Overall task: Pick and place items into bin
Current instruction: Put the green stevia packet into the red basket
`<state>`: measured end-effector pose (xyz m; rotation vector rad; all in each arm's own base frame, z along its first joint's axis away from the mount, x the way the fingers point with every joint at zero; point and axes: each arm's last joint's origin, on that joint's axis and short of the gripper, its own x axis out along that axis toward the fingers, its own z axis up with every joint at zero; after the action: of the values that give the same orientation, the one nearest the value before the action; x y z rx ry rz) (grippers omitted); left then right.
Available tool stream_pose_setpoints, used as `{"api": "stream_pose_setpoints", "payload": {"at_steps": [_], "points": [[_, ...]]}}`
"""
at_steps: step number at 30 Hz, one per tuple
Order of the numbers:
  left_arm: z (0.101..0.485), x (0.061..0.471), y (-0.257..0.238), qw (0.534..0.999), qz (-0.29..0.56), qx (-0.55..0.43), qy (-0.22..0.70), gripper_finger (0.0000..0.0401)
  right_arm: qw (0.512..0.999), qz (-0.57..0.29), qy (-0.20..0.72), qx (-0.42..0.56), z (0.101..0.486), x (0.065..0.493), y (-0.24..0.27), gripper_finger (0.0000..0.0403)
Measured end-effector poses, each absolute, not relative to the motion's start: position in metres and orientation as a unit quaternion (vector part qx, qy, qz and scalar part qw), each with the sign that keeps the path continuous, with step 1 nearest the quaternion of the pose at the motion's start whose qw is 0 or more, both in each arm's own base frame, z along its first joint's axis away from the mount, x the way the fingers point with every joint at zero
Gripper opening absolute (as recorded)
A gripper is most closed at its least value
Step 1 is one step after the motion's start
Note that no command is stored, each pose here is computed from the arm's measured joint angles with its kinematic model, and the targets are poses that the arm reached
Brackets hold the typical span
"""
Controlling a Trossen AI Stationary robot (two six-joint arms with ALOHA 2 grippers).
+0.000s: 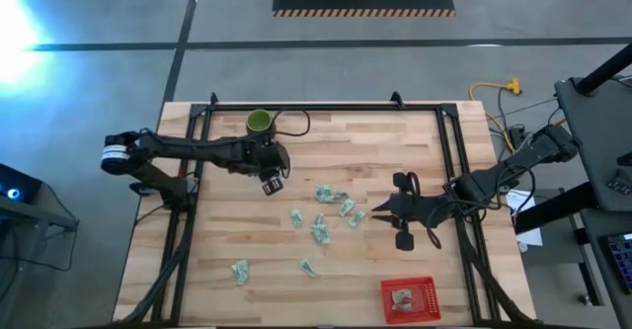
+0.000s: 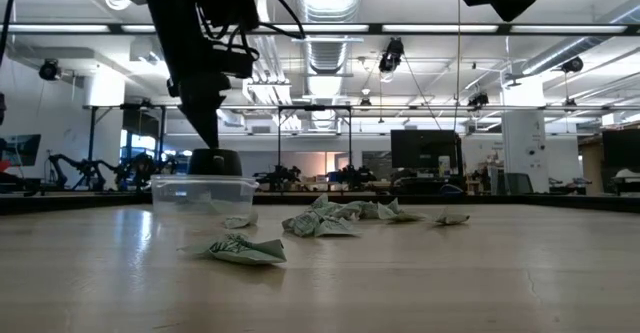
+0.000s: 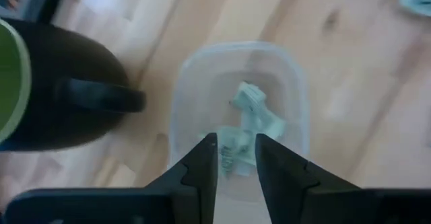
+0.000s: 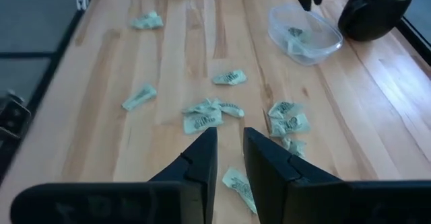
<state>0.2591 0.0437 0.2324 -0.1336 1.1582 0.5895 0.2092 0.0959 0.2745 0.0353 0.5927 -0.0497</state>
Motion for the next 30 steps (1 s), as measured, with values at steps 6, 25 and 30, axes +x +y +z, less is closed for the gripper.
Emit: {"api": "stream_pose_setpoints", "payload": {"at_steps": [6,25,30], "points": [[0.248,0.261,0.034,0.807,0.211,-0.146,0.532,0.0085,0.940,-0.026,0.339,-0.031,0.260,0.216,0.092,0.0070],[0.293,0.239,-0.040,0.870,0.104,-0.202,0.439,0.0085,0.874,0.056,0.472,-0.101,0.192,0.267,0.070,0.0170],[0.294,0.236,-0.056,0.872,0.081,-0.206,0.437,0.0085,0.866,0.074,0.480,-0.120,0.177,0.276,0.072,0.0178]]}}
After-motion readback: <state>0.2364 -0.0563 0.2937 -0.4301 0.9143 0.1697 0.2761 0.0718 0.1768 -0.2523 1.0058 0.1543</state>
